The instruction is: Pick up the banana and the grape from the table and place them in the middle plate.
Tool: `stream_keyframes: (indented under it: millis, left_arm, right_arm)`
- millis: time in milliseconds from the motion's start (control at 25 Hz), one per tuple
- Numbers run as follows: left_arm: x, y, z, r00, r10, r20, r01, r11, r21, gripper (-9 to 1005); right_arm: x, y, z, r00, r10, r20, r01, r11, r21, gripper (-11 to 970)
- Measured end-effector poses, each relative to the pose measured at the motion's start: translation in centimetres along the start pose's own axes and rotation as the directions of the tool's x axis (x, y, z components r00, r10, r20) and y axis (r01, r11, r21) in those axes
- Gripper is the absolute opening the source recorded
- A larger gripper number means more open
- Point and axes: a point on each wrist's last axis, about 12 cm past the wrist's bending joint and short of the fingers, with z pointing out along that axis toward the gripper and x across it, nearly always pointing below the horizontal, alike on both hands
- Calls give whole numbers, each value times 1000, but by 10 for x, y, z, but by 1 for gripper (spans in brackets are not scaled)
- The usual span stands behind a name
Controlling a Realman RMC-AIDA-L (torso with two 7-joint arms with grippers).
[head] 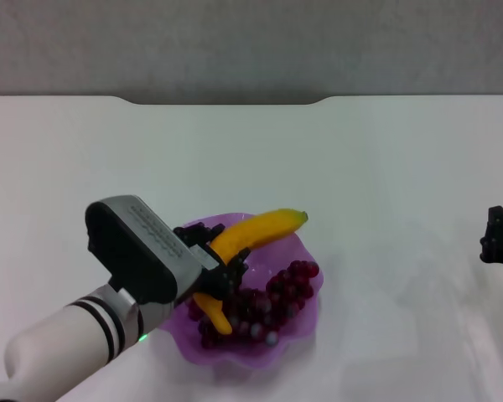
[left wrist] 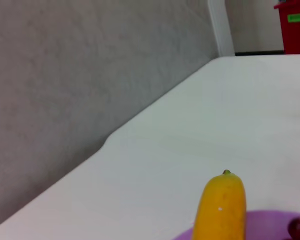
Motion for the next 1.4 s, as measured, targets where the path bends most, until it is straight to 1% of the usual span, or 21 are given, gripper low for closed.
stream_keyframes:
  millis: [160,280,480,720,800,1000,1040,1120,1200,1360,1400]
  left_arm:
    - [-10,3,-4,1000,-8,-4,8,1000,6,498]
    - [-12,4,-6,1000,-5,-12,5,1000,6,499]
    - [-13,6,-7,1000,-16,-27,16,1000,4,701]
    - [-19,8,-14,1000,-28,5,28,999,-18,811]
    - [-22,10,-16,999,-33,22,34,999,-30,796]
    - [-28,20,-22,995,-65,70,71,994,-86,758]
    - [-28,20,-22,995,-65,70,71,994,-86,750]
    - [-30,27,-27,991,-81,105,94,988,-125,735]
    - [-29,34,-36,981,-105,166,137,972,-193,720]
    - [-28,39,-45,969,-118,218,171,954,-247,689]
    - [-27,43,-52,960,-127,251,197,940,-278,639]
  right_arm:
    - [1,0,-1,1000,2,-3,-2,1000,2,5]
    - [1,0,-1,1000,2,-3,-2,1000,2,5]
    - [1,-1,-1,1000,3,-2,-3,1000,4,5]
    - [2,-1,-1,1000,5,-5,-5,1000,5,6]
    - [2,-1,-1,1000,5,-5,-5,1000,6,6]
    - [4,-2,-1,1000,2,-10,-2,1000,10,6]
    - [4,-3,-1,1000,2,-10,-2,1000,10,6]
    - [4,-2,-1,1000,2,-9,-2,1000,10,6]
    - [3,-2,-1,1000,2,-8,-2,1000,9,6]
    - [3,-3,-1,1000,3,-7,-3,1000,12,6]
    - [3,-3,-1,1000,3,-7,-3,1000,13,7]
